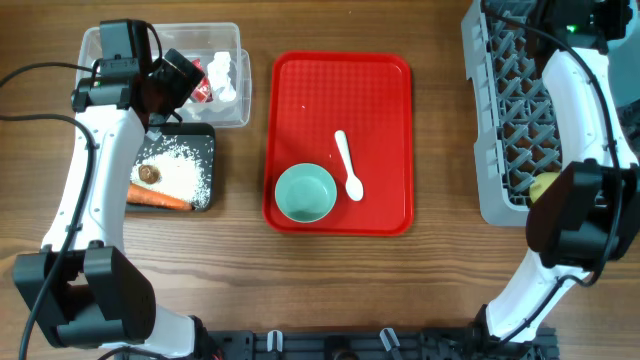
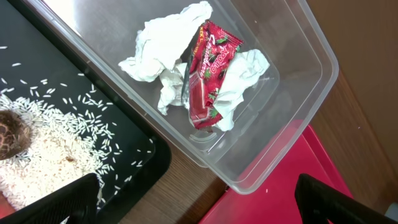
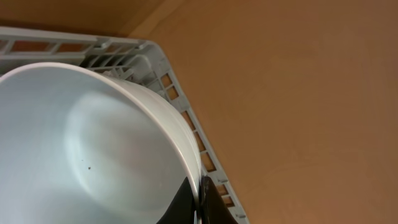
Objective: Sort waste into correct bins and load items into the dishwasher rack
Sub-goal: 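Carry the light blue bowl right and set it in the dish rack, then open the right gripper and withdraw it from the rack, then reach the right gripper to the pale green bowl and grasp its rim, then carry the pale green bowl right and place it in the dish rack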
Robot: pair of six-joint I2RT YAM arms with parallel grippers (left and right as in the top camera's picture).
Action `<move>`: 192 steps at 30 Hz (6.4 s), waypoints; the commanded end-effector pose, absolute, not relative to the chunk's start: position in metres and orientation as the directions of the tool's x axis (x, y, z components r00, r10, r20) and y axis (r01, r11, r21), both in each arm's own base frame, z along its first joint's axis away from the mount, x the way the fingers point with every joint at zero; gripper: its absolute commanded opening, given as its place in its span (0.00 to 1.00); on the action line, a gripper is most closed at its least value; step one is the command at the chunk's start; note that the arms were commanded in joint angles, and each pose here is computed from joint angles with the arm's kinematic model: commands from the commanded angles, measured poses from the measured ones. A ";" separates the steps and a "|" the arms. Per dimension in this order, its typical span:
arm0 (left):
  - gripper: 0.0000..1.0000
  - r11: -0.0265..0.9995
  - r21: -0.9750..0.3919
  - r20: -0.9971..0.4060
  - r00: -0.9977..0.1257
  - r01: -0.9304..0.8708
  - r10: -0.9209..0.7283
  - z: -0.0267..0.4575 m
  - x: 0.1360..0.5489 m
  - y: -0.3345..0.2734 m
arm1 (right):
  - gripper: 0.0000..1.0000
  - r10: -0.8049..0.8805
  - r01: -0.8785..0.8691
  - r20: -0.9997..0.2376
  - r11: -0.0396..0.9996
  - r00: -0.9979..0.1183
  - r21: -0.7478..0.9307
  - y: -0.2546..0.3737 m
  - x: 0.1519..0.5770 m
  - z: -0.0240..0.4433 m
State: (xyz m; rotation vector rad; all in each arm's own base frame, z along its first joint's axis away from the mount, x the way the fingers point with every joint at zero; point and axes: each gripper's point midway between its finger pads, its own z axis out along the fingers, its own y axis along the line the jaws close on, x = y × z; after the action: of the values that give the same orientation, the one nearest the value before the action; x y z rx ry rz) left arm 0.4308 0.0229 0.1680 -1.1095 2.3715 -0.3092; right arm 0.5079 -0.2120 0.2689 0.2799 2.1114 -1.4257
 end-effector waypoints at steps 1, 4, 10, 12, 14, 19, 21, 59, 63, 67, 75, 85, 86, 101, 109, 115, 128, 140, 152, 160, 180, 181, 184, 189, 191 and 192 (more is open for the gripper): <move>1.00 0.630 -0.422 -0.344 -0.528 -0.652 -0.777 0.176 0.432 0.023 | 0.04 -0.140 0.423 -0.510 0.398 -0.849 -0.814 -0.213 0.515 0.244; 1.00 0.630 -0.422 -0.344 -0.528 -0.652 -0.777 0.176 0.432 0.023 | 0.04 -0.157 0.389 -0.495 0.436 -0.855 -0.811 -0.211 0.524 0.227; 1.00 0.630 -0.422 -0.344 -0.528 -0.652 -0.777 0.176 0.432 0.023 | 0.04 -0.154 0.398 -0.501 0.433 -0.851 -0.809 -0.213 0.533 0.210; 1.00 0.630 -0.422 -0.344 -0.528 -0.652 -0.777 0.176 0.432 0.023 | 0.04 -0.154 0.409 -0.512 0.431 -0.845 -0.805 -0.215 0.536 0.208; 1.00 0.630 -0.422 -0.344 -0.528 -0.652 -0.777 0.176 0.432 0.023 | 0.04 -0.159 0.410 -0.516 0.434 -0.842 -0.802 -0.215 0.539 0.206; 1.00 0.630 -0.422 -0.344 -0.528 -0.652 -0.777 0.176 0.432 0.023 | 0.04 -0.191 0.341 -0.450 0.422 -0.872 -0.840 -0.215 0.544 0.193; 1.00 0.630 -0.422 -0.344 -0.528 -0.652 -0.777 0.176 0.432 0.023 | 0.04 -0.203 0.301 -0.411 0.417 -0.889 -0.858 -0.215 0.545 0.183; 1.00 0.630 -0.422 -0.344 -0.528 -0.652 -0.777 0.176 0.432 0.023 | 0.73 -0.302 0.016 -0.154 0.415 -0.941 -0.910 -0.156 0.541 0.148; 1.00 0.630 -0.422 -0.344 -0.528 -0.652 -0.777 0.176 0.432 0.023 | 0.91 -0.362 -0.013 -0.176 0.466 -0.915 -0.885 -0.135 0.552 0.140; 1.00 0.630 -0.422 -0.344 -0.528 -0.652 -0.777 0.176 0.432 0.023 | 0.94 -0.368 0.022 -0.234 0.497 -0.900 -0.868 -0.124 0.558 0.142; 1.00 0.630 -0.422 -0.344 -0.528 -0.652 -0.777 0.176 0.432 0.023 | 1.00 -0.376 0.100 -0.433 0.650 -0.820 -0.753 -0.095 0.572 0.163; 1.00 0.630 -0.422 -0.344 -0.528 -0.652 -0.777 0.176 0.432 0.023 | 1.00 -0.318 0.004 -0.649 0.896 -0.691 -0.443 -0.031 0.561 0.212; 1.00 0.630 -0.422 -0.344 -0.528 -0.652 -0.777 0.176 0.432 0.023 | 1.00 -0.304 -0.070 -0.661 0.932 -0.686 -0.356 -0.010 0.555 0.210; 1.00 0.630 -0.424 -0.346 -0.527 -0.651 -0.777 0.176 0.432 0.023 | 0.98 -0.362 -0.503 -0.359 0.718 -0.861 0.482 0.190 0.396 0.121; 1.00 0.630 -0.424 -0.346 -0.527 -0.650 -0.776 0.176 0.433 0.023 | 0.93 -0.487 -0.517 -0.187 0.745 -0.853 0.422 0.249 0.332 0.083; 1.00 0.630 -0.424 -0.346 -0.527 -0.650 -0.776 0.176 0.432 0.023 | 0.88 -0.350 -0.337 -0.026 0.875 -0.936 0.346 0.255 0.315 0.058; 1.00 0.630 -0.424 -0.346 -0.527 -0.650 -0.776 0.176 0.433 0.023 | 0.33 -0.305 -0.240 0.110 0.887 -0.946 0.394 0.255 0.305 0.026; 1.00 0.630 -0.424 -0.346 -0.527 -0.650 -0.776 0.176 0.433 0.023 | 0.04 -0.302 -0.237 0.095 0.876 -0.949 0.419 0.252 0.313 0.033; 1.00 0.630 -0.424 -0.346 -0.527 -0.650 -0.776 0.176 0.433 0.023 | 0.04 -0.145 -0.188 -0.204 0.959 -0.968 0.212 0.178 0.396 0.115; 1.00 0.630 -0.424 -0.346 -0.527 -0.650 -0.776 0.176 0.433 0.023 | 0.04 0.132 0.220 -0.500 0.968 -0.856 -0.121 0.024 0.428 0.204; 1.00 0.630 -0.424 -0.346 -0.527 -0.650 -0.776 0.176 0.433 0.023 | 0.04 0.166 0.723 -0.733 0.411 -0.659 -0.556 -0.171 0.373 0.309; 1.00 0.630 -0.424 -0.346 -0.527 -0.650 -0.776 0.176 0.433 0.023 | 0.04 0.175 0.737 -0.744 0.400 -0.645 -0.544 -0.177 0.373 0.311; 1.00 0.630 -0.424 -0.346 -0.527 -0.650 -0.776 0.176 0.433 0.023 | 0.04 0.195 0.769 -0.766 0.370 -0.613 -0.521 -0.192 0.371 0.313; 1.00 0.630 -0.424 -0.346 -0.527 -0.650 -0.776 0.176 0.433 0.023 | 0.04 0.171 0.770 -0.774 0.356 -0.610 -0.529 -0.213 0.380 0.320; 1.00 0.630 -0.424 -0.346 -0.527 -0.650 -0.776 0.176 0.433 0.023 | 0.04 0.138 0.776 -0.794 0.364 -0.592 -0.515 -0.219 0.395 0.325; 1.00 0.630 -0.424 -0.346 -0.527 -0.650 -0.776 0.176 0.433 0.023 | 0.04 0.123 0.774 -0.800 0.373 -0.588 -0.511 -0.221 0.402 0.327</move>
State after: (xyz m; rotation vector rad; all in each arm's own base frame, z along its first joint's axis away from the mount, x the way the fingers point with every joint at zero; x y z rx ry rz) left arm 0.4310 0.0228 0.1681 -1.1091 2.3710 -0.3099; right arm 0.3871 -0.2129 0.3153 0.8483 1.9746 -1.1894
